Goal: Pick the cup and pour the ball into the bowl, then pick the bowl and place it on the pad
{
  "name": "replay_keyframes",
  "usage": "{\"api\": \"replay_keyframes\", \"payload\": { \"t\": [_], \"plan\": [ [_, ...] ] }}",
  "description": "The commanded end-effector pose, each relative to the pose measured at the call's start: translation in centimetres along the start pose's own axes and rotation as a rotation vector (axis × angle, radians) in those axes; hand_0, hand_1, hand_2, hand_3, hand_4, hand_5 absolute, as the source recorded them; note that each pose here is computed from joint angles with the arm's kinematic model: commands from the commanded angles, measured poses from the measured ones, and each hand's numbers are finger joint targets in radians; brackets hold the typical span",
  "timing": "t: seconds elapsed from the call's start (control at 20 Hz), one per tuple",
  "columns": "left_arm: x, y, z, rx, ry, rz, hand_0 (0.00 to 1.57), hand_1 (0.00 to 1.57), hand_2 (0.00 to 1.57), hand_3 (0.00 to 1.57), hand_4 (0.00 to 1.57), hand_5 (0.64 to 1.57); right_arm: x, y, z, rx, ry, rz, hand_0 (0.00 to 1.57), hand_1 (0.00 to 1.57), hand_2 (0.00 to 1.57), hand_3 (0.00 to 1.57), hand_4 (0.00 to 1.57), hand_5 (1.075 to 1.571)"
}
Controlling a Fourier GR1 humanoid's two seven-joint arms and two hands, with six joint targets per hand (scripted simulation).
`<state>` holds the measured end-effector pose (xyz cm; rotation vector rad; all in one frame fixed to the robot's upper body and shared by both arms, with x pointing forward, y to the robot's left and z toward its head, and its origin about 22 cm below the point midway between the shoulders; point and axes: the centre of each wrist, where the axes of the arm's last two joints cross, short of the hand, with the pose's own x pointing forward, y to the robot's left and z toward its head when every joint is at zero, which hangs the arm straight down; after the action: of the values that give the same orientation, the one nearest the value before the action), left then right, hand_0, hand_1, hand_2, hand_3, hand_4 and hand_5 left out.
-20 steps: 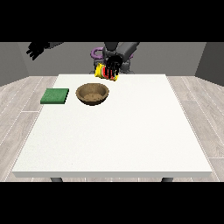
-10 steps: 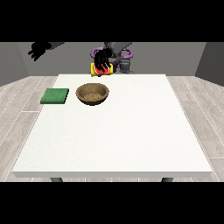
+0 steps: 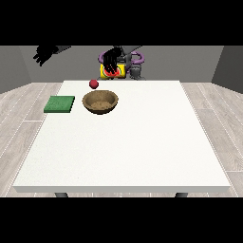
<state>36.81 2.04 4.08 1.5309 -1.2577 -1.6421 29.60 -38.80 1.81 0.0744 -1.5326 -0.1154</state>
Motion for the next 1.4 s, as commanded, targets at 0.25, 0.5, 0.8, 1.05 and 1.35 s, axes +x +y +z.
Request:
{"api": "replay_keyframes", "payload": {
  "t": [0.25,0.5,0.8,1.05,1.35],
  "plan": [
    [-8.9,1.4,-1.3,0.132,0.174,0.707,0.95,0.95,1.37,1.08,1.3,1.556,-0.5,-1.4,1.2,-0.127,0.01,0.003,0.0,0.0,0.0,0.11,0.74,1.551],
    [-13.8,4.8,-1.9,0.24,0.266,1.268,0.0,0.0,0.0,0.0,1.16,1.561,-0.6,0.1,0.3,-0.173,-0.005,0.006,0.0,0.0,0.0,0.0,0.79,1.556],
    [-21.8,5.3,-1.0,0.255,0.129,1.713,0.0,0.0,0.0,0.0,1.05,1.567,-3.9,0.8,1.5,-0.262,0.044,-0.053,0.0,0.0,0.0,0.0,0.78,1.56],
    [-29.5,4.9,0.5,0.213,0.029,1.821,0.0,0.0,0.0,0.0,1.06,1.561,-6.4,2.2,2.1,-0.284,0.019,-0.076,0.0,0.0,0.0,0.0,0.73,1.566],
    [-35.3,4.6,2.7,0.288,-0.009,1.826,0.0,0.0,0.0,0.0,1.04,1.558,-7.2,5.0,-0.3,-0.264,-0.079,-0.136,0.0,0.0,0.0,0.0,0.72,1.566]
  ]
}}
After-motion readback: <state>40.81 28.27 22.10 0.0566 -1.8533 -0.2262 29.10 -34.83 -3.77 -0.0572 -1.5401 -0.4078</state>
